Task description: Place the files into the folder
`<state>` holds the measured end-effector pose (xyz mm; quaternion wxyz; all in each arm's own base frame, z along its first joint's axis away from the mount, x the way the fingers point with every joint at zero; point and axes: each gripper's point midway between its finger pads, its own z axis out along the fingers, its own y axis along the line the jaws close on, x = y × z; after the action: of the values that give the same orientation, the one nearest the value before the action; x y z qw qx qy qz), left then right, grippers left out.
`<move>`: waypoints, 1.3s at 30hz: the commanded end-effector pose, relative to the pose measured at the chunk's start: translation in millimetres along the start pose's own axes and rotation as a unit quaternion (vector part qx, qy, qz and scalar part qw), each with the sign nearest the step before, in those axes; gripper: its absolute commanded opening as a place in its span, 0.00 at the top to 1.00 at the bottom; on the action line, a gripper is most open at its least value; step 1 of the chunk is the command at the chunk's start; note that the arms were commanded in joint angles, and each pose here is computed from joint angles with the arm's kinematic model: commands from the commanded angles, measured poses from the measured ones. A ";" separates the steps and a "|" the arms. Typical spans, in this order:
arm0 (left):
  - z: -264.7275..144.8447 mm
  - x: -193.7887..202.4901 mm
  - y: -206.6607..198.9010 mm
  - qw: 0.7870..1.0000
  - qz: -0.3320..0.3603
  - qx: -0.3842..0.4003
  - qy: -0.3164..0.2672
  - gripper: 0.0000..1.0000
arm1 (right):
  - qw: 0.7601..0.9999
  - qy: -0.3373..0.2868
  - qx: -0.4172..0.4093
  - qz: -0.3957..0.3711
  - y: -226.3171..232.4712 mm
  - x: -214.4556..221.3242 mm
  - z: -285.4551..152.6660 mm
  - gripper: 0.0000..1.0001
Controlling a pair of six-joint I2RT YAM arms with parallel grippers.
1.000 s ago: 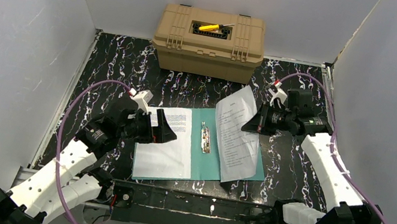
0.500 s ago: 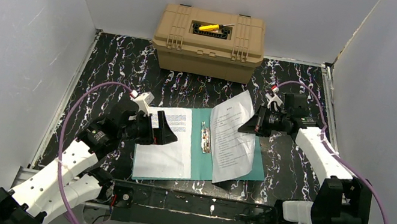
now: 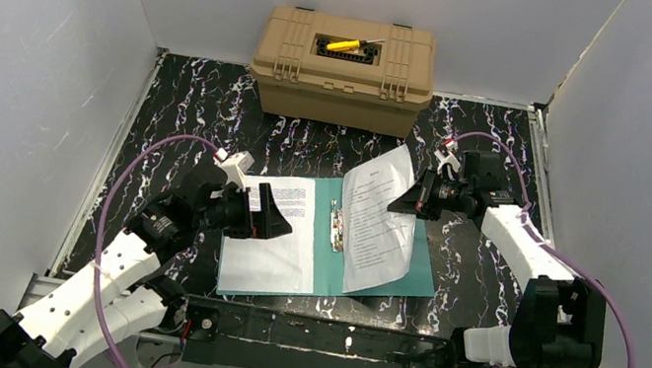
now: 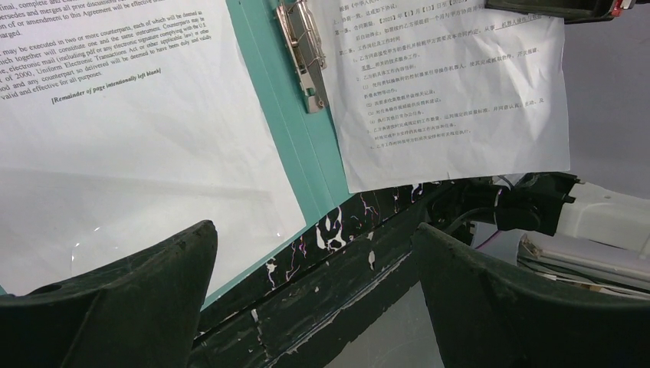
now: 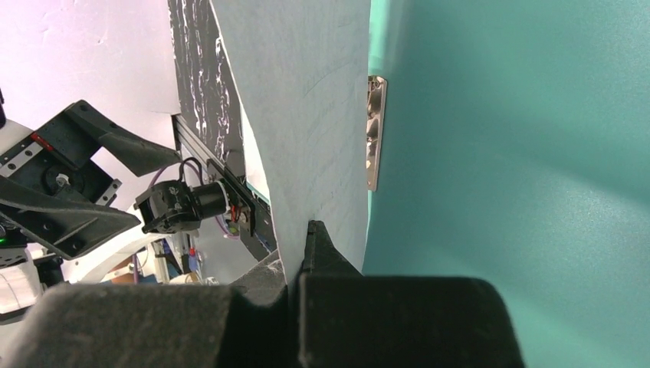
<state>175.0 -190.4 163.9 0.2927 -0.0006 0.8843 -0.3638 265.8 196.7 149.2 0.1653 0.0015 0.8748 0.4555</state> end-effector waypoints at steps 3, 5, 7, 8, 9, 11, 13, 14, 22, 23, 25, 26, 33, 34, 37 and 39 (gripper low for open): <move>-3.6 -0.7 -3.8 1.000 0.012 0.014 -0.005 0.02 | 1.000 -0.003 -0.015 0.001 0.6 -4.6 4.1 0.99; -4.7 -1.0 -4.8 1.000 0.014 0.016 -0.007 0.02 | 1.000 -0.006 -0.016 0.003 -1.1 -6.3 6.3 0.99; -5.5 -1.3 -5.2 1.000 0.014 0.017 -0.008 0.02 | 1.000 -0.004 -0.013 0.005 -4.2 -6.3 8.7 0.99; -6.1 -1.3 -5.5 1.000 0.015 0.018 -0.008 0.02 | 1.000 -0.003 -0.011 0.006 -6.1 -6.6 9.9 0.99; -6.5 -1.6 -5.6 1.000 0.015 0.017 -0.009 0.02 | 1.000 -0.001 -0.010 0.008 -8.0 -6.3 11.3 0.99; -7.5 -2.0 -6.3 1.000 0.018 0.018 -0.010 0.02 | 1.000 -0.002 -0.007 0.009 -11.6 -7.0 13.7 0.99; -8.1 -1.8 -6.4 1.000 0.018 0.018 -0.009 0.02 | 1.000 0.000 -0.005 0.009 -14.5 -7.5 16.0 0.99; -8.5 -2.5 -6.9 1.000 0.019 0.018 -0.010 0.02 | 1.000 0.002 -0.004 0.008 -15.6 -7.6 16.7 0.99; -8.5 -2.9 -8.6 1.000 0.021 0.021 -0.008 0.02 | 1.000 0.007 0.022 -0.004 -34.8 -10.1 26.2 0.99; -8.3 -2.6 -8.8 1.000 0.022 0.022 -0.007 0.02 | 1.000 0.007 0.026 -0.004 -37.2 -10.0 26.9 0.99; -8.2 -1.6 -8.2 1.000 0.021 0.021 -0.005 0.02 | 0.999 0.012 0.031 -0.001 -41.0 -7.8 28.1 0.99; -8.2 -1.4 -7.8 1.000 0.022 0.020 -0.004 0.02 | 0.999 0.014 0.034 0.002 -43.0 -6.5 28.6 0.99; -7.1 -1.6 -7.4 1.000 0.021 0.019 -0.004 0.02 | 0.998 0.009 0.058 0.007 -53.3 -1.9 27.3 0.95; -7.1 -1.9 -7.1 1.000 0.021 0.018 -0.005 0.02 | 0.998 0.008 0.060 0.007 -53.9 -1.6 27.2 0.90; -6.7 -1.3 -7.0 1.000 0.020 0.018 -0.003 0.02 | 0.998 0.003 0.068 0.006 -57.1 -0.8 26.0 0.81; -6.3 -1.5 -6.8 1.000 0.020 0.018 -0.003 0.02 | 0.997 0.004 0.074 0.005 -59.3 0.3 25.3 0.70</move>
<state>172.4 -190.7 169.6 0.3024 0.0126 0.8779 -0.3712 283.4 187.7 90.5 0.1465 0.0215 0.9030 0.4033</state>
